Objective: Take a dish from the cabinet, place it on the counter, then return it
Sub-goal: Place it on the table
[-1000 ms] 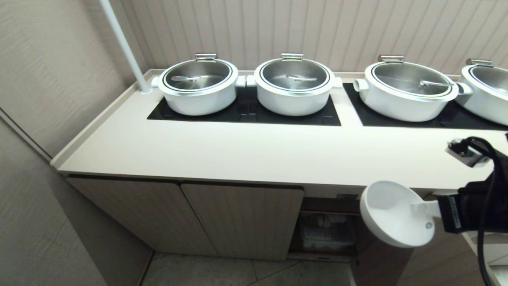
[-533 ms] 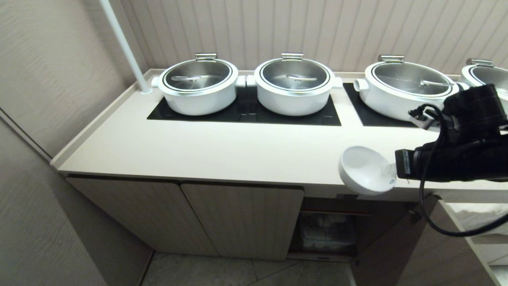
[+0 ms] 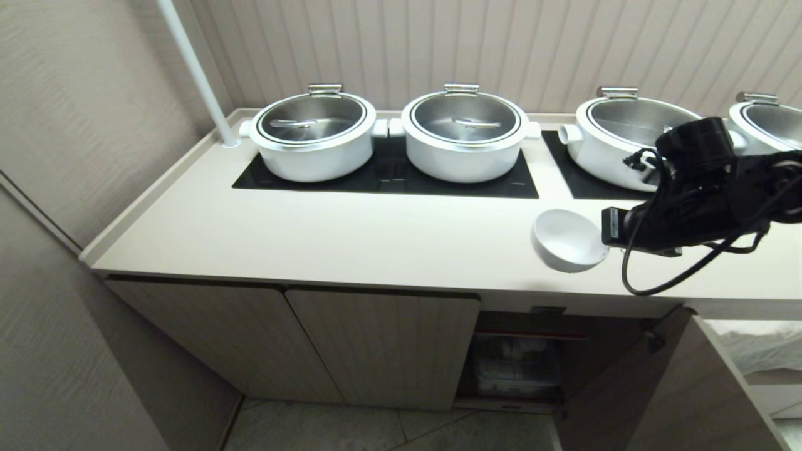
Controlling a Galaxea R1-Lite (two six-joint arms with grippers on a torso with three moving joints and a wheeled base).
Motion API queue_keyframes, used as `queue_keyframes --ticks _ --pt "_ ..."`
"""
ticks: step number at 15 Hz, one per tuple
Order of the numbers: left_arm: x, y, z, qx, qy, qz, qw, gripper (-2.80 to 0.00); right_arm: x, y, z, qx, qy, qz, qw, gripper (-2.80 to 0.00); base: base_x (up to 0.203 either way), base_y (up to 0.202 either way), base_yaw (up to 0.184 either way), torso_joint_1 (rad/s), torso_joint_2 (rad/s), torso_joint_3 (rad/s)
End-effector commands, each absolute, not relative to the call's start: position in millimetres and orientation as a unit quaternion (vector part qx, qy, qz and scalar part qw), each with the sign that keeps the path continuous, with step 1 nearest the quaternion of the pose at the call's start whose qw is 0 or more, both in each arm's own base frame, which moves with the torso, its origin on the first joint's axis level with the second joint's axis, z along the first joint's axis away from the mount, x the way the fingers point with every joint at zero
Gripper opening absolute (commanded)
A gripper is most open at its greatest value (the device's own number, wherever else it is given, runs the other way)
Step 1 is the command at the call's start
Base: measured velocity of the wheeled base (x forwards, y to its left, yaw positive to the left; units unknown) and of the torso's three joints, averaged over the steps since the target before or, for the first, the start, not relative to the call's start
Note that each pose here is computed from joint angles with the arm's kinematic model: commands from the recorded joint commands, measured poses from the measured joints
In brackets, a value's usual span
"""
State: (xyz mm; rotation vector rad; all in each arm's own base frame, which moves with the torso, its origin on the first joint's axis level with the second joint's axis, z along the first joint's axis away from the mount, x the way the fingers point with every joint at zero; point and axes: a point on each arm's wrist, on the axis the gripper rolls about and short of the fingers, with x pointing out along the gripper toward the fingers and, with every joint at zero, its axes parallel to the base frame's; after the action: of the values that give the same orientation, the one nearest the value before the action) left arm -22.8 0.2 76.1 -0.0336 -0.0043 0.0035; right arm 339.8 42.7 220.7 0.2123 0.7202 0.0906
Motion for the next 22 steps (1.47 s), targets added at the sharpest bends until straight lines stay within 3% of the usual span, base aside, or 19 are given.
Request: queue_keyframes --ticks 1,22 --pt "-23 0 76 -0.017 -0.003 0.001 1.0 -2.8 361 41 216 0.127 0.362 0.029 0.923 -2.8 0.0 0.0 0.0 0.0 0.0 0.0" --pt "-23 0 76 -0.017 -0.003 0.002 1.0 -2.8 408 17 189 0.15 0.41 -0.04 0.899 -2.8 0.0 0.0 0.0 0.0 0.0 0.0"
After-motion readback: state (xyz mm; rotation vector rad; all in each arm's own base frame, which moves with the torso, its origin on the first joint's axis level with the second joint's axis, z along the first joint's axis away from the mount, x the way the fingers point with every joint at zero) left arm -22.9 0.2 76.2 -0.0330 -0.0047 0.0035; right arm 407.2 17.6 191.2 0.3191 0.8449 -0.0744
